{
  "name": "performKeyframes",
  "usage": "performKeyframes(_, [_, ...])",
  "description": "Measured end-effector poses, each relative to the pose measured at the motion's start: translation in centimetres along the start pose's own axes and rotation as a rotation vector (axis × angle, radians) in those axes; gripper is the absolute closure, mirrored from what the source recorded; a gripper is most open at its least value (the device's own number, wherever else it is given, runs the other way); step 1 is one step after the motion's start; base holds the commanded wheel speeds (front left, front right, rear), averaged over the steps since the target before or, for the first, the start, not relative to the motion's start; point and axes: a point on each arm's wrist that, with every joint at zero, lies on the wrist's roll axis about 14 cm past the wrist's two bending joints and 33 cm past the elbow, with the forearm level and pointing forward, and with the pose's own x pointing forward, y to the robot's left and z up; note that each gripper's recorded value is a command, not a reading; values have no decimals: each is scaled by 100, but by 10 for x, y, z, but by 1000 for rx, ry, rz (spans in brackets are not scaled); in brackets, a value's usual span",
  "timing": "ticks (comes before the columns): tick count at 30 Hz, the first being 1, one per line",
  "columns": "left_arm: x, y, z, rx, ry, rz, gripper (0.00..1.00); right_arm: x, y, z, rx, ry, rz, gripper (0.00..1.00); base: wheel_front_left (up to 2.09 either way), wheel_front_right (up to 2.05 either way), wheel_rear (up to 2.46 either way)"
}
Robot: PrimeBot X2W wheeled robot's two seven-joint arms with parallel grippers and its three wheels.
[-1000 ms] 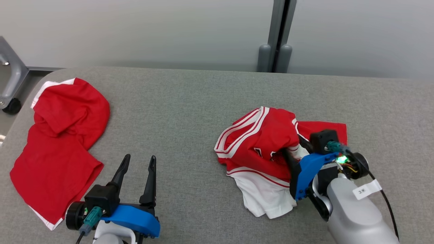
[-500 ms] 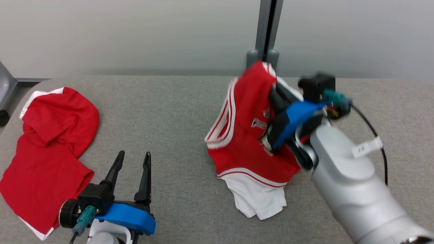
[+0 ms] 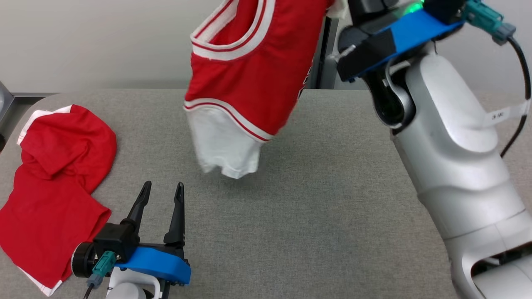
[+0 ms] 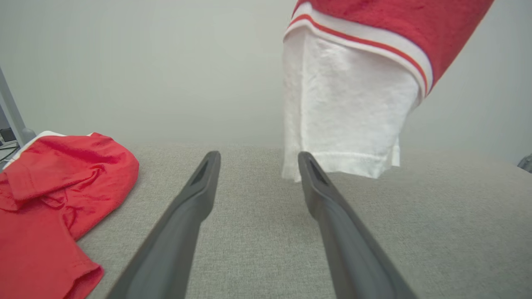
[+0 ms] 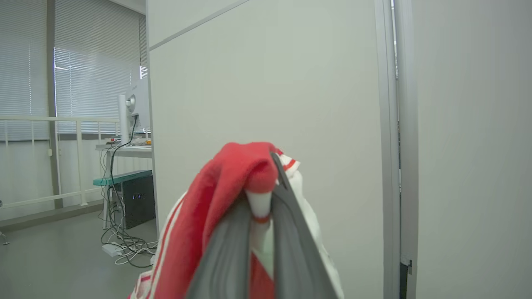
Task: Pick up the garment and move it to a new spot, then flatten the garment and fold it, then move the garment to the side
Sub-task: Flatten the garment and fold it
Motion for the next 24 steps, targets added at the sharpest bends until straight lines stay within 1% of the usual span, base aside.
performKeyframes(2, [1,-1,2,0,-7,-4,0,-12,-18,-11,-6,26,-60,100,0,0,0])
performKeyframes(4, [1,-3,4,0,-12,-5,0,-40,-38,-46,-1,120,-138,100,0,0,0])
performKeyframes(7, [1,-6,4,-4,-13,-13,0,-98,-67,-107,0,308,-255,100,0,0,0])
performKeyframes(8, [1,-7,3,-5,-12,-15,0,-119,-75,-125,-1,375,-290,91,0,0,0])
performKeyframes(9, [1,-7,3,-6,-10,-18,0,-142,-82,-143,-2,445,-323,27,0,0,0])
performKeyframes(10, [1,-7,3,-6,-10,-18,0,-163,-88,-158,3,509,-355,0,0,0,0])
performKeyframes(13, [0,-8,3,-7,-10,-20,0,-218,-100,-189,5,660,-431,0,0,0,0])
performKeyframes(16, [-1,-7,5,-7,-16,-18,0,-251,-100,-202,16,732,-471,0,0,0,0])
performKeyframes(20, [-5,-8,6,-7,-20,-16,0,-283,-92,-211,42,781,-505,0,0,0,0])
performKeyframes(24, [-8,-9,6,-8,-22,-17,0,-294,-87,-207,57,760,-530,0,0,0,0])
